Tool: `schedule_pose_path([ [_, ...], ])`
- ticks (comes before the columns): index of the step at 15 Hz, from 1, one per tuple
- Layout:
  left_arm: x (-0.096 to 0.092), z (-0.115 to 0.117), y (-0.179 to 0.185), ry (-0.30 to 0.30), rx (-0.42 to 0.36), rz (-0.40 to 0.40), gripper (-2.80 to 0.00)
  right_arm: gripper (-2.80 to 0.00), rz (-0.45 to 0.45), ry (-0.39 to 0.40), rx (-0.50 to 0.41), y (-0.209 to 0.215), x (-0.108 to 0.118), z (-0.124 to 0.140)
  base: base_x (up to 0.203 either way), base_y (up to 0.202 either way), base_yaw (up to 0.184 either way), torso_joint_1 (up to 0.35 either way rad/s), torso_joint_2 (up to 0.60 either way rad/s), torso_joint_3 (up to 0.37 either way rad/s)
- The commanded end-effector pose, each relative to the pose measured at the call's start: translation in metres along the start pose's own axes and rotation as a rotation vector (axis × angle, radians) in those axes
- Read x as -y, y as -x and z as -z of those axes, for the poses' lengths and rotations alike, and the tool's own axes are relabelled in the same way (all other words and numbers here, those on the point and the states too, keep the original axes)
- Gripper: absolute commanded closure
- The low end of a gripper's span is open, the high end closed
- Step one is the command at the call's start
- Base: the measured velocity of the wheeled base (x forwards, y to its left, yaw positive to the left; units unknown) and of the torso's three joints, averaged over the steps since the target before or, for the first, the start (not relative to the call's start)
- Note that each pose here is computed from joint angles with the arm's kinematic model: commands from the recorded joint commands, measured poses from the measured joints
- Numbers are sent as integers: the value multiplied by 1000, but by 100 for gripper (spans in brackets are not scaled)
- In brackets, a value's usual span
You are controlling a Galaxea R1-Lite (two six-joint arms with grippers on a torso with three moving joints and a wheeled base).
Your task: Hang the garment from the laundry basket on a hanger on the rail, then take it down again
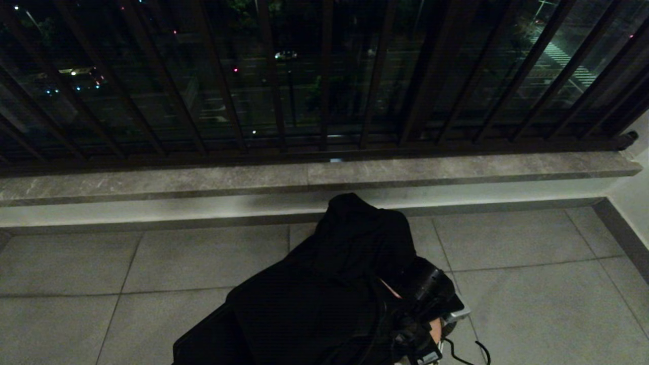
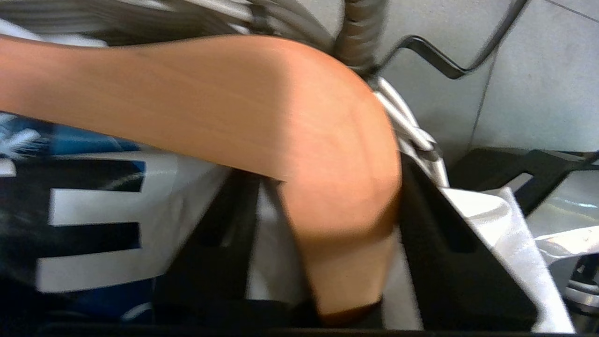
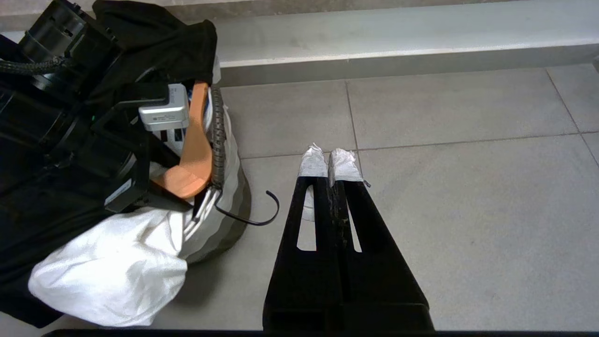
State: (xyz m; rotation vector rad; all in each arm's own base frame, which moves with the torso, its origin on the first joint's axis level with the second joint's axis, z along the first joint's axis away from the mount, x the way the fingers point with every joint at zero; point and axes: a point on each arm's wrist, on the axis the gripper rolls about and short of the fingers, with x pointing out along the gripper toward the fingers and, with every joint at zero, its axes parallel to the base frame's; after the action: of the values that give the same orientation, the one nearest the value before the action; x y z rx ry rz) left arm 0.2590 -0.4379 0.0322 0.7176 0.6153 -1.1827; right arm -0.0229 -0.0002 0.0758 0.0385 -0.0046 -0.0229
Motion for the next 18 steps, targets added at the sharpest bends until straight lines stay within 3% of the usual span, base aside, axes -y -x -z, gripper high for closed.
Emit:
schedule_pose_path([
  [1, 0, 0, 0, -2, -1, 2, 0, 0, 0, 0, 0, 0, 0, 0, 0, 0, 0, 0, 0, 0],
  [10, -3, -14, 21, 12, 33, -30, 0, 0, 0, -1, 0, 0, 0, 0, 0, 0, 0, 0, 0, 0],
  [14, -4, -25, 50, 89, 30, -27, 0, 0, 0, -1, 0, 0, 0, 0, 0, 0, 0, 0, 0, 0],
  [18, -7, -41, 85, 198, 92, -29, 0, 0, 0, -1, 1, 0, 0, 0, 0, 0, 0, 0, 0, 0],
])
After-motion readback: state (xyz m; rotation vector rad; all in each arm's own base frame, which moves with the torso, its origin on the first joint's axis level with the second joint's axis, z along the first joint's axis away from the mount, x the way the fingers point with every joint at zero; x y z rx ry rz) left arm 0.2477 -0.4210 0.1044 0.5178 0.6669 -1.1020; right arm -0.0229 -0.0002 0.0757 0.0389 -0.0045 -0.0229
